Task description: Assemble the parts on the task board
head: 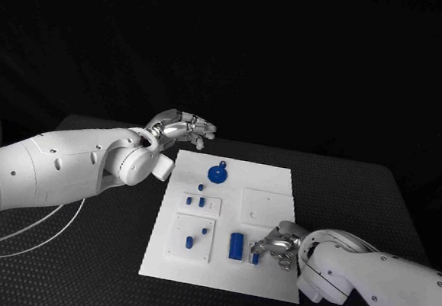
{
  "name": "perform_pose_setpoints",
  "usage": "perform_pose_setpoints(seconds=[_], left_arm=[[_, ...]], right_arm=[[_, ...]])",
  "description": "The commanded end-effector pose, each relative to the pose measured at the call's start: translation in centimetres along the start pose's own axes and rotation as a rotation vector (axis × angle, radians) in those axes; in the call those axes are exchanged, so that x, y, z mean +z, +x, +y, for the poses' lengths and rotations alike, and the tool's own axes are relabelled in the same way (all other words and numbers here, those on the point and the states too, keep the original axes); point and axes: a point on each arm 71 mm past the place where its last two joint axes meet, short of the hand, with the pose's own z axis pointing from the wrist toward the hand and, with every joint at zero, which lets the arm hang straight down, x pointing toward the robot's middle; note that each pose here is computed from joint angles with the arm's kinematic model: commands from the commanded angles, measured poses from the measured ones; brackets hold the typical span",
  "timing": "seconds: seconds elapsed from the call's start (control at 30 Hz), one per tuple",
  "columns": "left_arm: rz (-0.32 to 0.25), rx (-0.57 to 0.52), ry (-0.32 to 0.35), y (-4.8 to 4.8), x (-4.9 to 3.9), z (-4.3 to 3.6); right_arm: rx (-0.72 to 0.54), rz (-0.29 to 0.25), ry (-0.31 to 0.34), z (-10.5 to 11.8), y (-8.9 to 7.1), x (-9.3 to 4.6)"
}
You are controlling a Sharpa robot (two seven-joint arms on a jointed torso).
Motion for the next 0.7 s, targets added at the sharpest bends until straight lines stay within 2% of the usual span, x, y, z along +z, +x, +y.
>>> perform_pose_setpoints(seconds=[0.03, 0.7], left_arm=[[0.014, -0.009, 0.006, 0.20, 0.02, -0.12], [0.017, -0.010, 0.003, 0.23, 0.03, -0.10]], right_arm=[[-0.010, 0.011, -0.012, 0.15, 0.31, -0.03], [-0.009, -0.015, -0.052, 0.53, 0.26, -0.11]])
